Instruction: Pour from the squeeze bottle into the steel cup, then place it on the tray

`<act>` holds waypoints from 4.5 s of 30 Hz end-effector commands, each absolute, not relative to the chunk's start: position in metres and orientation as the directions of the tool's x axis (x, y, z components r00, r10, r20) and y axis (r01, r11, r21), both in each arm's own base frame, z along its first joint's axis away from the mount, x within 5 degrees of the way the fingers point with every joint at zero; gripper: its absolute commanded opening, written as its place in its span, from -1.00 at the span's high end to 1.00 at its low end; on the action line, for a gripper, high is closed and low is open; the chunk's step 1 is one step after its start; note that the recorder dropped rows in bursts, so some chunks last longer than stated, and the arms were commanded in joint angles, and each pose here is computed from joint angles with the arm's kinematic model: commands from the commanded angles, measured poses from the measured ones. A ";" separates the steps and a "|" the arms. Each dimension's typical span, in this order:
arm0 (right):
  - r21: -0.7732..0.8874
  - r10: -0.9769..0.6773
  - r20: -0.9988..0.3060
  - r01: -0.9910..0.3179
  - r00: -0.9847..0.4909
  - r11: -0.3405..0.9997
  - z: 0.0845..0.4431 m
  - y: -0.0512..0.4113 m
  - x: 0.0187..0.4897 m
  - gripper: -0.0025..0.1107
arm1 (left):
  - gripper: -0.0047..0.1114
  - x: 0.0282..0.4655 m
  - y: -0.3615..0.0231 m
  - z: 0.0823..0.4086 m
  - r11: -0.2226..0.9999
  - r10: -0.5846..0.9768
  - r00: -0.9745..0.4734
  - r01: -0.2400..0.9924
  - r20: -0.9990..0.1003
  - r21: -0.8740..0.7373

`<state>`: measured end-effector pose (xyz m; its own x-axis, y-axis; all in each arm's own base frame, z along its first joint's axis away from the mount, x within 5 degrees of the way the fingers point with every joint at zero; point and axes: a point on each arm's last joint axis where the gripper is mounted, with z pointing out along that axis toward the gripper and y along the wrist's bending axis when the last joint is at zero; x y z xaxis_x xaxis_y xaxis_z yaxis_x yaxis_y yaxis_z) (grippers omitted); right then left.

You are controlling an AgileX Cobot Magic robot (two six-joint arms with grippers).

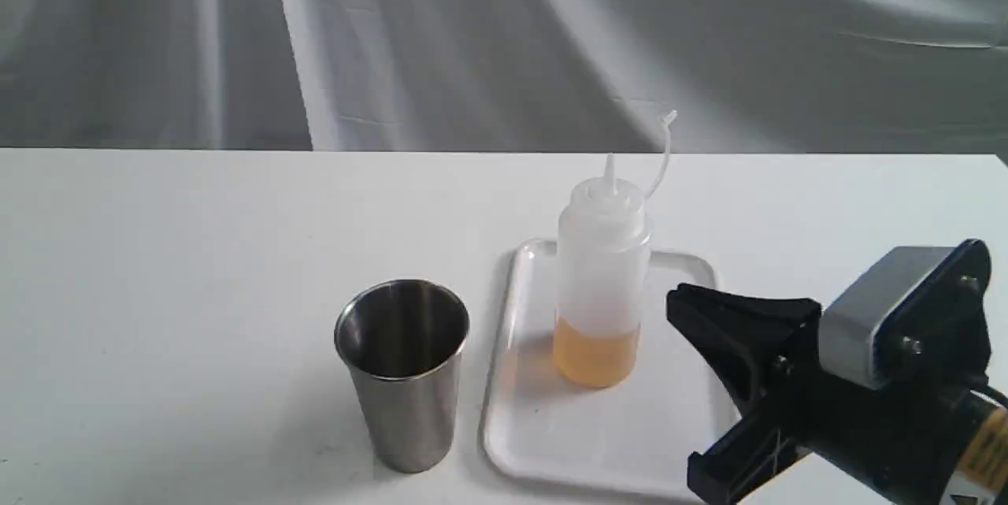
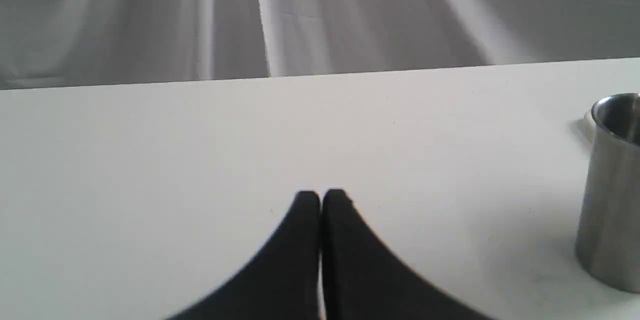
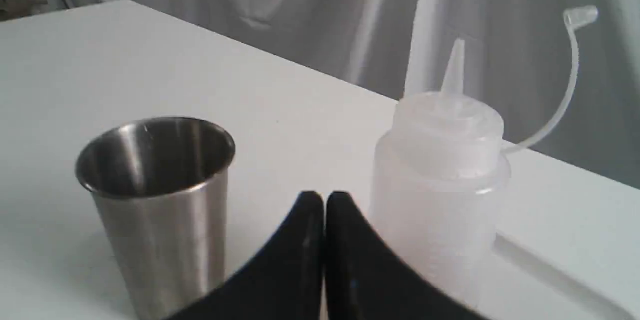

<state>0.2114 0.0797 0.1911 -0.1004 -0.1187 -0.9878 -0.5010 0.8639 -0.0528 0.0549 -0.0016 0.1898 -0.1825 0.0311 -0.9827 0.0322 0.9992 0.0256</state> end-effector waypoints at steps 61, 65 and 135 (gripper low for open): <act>-0.199 -0.170 -0.980 -0.385 0.107 0.901 0.215 0.037 0.087 0.96 | 0.92 0.055 -0.002 0.189 0.999 0.023 -0.177 0.029 -0.984 0.018; -0.207 -0.163 -0.975 -0.359 0.149 0.910 0.219 0.034 0.083 0.96 | 0.92 0.055 -0.002 0.189 0.999 0.025 -0.177 0.030 -0.984 0.020; -0.014 0.044 -0.970 0.238 -0.238 0.971 0.185 -0.015 0.055 0.96 | 0.92 0.055 -0.002 0.189 0.999 0.024 -0.177 0.029 -0.984 0.019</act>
<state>0.0550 -0.0162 0.1856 -0.2317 0.0687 -0.9704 0.2529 0.9675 0.0081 0.0549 -0.0016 0.1898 -0.1825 0.0311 -0.9827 0.0322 0.9992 0.0256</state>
